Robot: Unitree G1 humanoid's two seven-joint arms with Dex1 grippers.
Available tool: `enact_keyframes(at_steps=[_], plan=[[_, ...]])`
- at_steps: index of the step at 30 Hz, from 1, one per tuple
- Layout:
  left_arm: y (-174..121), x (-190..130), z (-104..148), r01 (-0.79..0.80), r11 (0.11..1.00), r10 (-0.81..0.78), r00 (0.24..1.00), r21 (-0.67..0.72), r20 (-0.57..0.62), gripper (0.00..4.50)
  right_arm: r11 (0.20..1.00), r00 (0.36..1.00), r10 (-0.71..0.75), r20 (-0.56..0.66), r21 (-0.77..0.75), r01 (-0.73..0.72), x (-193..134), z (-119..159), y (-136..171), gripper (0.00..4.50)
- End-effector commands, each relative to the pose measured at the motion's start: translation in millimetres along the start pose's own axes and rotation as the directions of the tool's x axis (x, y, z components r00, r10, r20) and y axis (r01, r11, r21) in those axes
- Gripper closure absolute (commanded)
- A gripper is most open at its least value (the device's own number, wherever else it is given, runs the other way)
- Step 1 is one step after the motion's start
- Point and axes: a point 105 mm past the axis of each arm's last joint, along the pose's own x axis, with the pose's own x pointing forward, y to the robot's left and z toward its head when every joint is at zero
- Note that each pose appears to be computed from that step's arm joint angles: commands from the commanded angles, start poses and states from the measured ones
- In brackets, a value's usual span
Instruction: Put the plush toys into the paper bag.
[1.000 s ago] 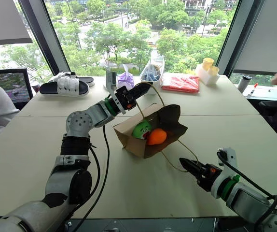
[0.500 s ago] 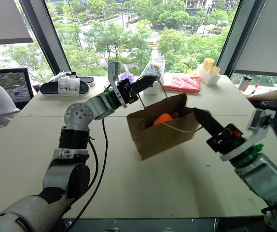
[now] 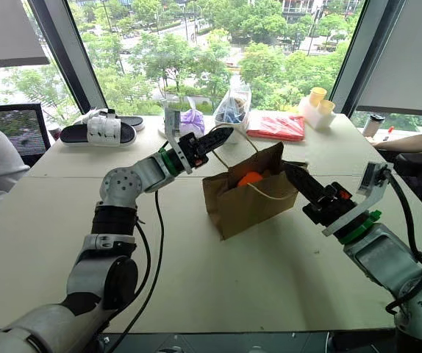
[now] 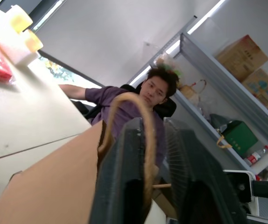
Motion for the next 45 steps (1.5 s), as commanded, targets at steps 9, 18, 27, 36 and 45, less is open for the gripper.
enact_keyframes(at_steps=[9,18,27,36,45], plan=[[-4.1,-17.1,24.3,0.055,0.998,-0.057,0.998,0.041,0.039,0.00,0.992,0.995,0.085,-0.044,-0.085,-0.089,-19.7,-9.3,13.7,0.06],[31.1,-81.4,5.6,-0.005,0.949,0.063,0.983,0.314,-0.174,0.00,0.986,0.971,-0.061,-0.232,-0.168,0.022,-21.7,-67.0,-24.2,0.27],[30.0,-84.4,-31.0,0.072,0.887,0.081,0.948,0.456,-0.308,0.00,0.966,0.960,-0.067,-0.271,-0.258,-0.005,35.4,-88.4,-29.5,4.40],[17.9,-72.7,-57.8,0.177,0.873,0.013,0.923,0.454,-0.385,0.00,0.968,0.955,-0.045,-0.294,-0.249,-0.031,51.0,-92.1,-24.4,4.47],[20.7,-61.3,-72.4,0.142,0.842,0.085,0.918,0.521,-0.388,0.00,0.969,0.957,-0.048,-0.287,-0.248,-0.026,53.1,-92.5,-20.0,4.47]])
